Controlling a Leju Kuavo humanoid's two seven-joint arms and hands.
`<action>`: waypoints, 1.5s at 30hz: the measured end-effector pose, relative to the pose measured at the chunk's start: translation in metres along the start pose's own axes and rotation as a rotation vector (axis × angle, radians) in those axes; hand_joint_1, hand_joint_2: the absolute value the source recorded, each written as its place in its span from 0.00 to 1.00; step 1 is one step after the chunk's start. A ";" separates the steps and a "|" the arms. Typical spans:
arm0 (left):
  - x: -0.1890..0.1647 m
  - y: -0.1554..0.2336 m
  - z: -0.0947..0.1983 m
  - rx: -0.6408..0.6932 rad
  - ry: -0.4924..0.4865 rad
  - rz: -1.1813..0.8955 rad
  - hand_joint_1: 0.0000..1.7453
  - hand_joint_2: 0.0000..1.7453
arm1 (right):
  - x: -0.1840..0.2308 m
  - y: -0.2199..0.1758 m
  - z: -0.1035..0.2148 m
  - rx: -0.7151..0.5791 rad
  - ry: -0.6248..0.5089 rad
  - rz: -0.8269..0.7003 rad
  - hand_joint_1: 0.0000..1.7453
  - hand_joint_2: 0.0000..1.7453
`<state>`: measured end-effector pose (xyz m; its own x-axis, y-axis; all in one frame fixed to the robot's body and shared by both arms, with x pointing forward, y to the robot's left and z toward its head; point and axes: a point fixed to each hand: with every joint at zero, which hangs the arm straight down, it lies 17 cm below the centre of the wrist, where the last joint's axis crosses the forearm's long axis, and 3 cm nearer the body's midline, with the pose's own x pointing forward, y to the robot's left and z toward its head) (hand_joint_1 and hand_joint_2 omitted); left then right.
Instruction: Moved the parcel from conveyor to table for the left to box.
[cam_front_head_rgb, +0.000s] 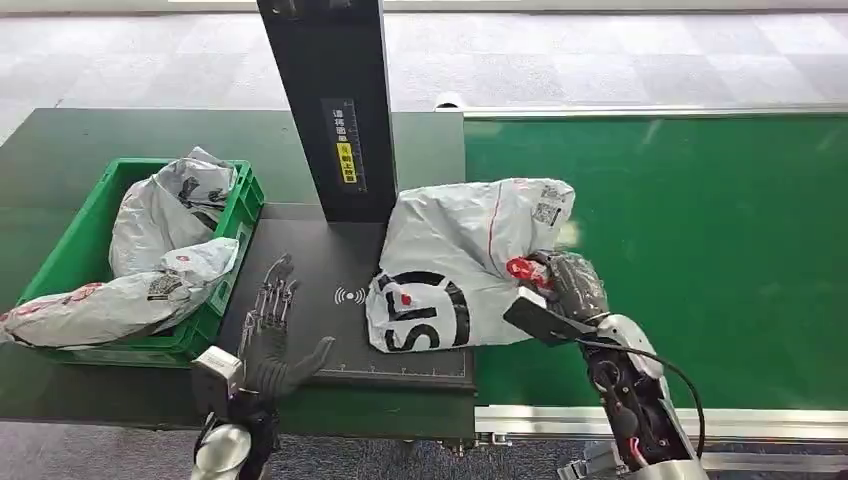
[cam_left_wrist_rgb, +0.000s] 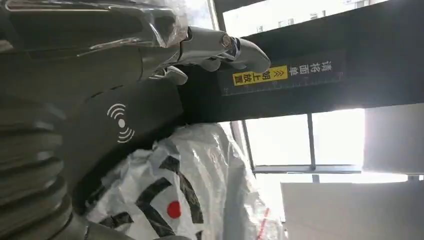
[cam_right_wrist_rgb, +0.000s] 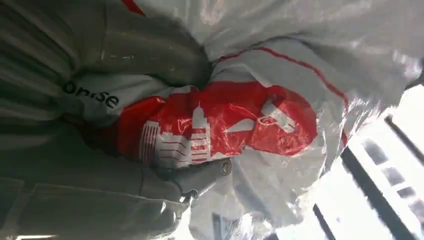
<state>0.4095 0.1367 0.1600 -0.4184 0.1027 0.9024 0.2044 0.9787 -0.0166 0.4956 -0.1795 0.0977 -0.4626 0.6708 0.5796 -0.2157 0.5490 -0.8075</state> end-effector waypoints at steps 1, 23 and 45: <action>0.000 0.000 0.000 -0.001 0.001 0.001 0.00 1.00 | 0.003 0.010 0.001 0.034 -0.016 -0.030 1.00 1.00; -0.014 -0.019 -0.001 -0.043 0.023 0.039 0.00 1.00 | 0.062 0.098 -0.001 0.319 -0.145 -0.444 1.00 1.00; -0.019 -0.022 0.003 -0.030 0.043 0.064 0.00 1.00 | 0.069 0.050 -0.035 -0.034 -0.096 -0.575 0.00 1.00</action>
<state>0.4100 0.1133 0.1413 -0.3652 0.1560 0.9178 0.2564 0.9646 -0.0619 0.4830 -0.0880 0.1016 -0.3555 0.2129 0.9101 -0.4283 0.8284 -0.3610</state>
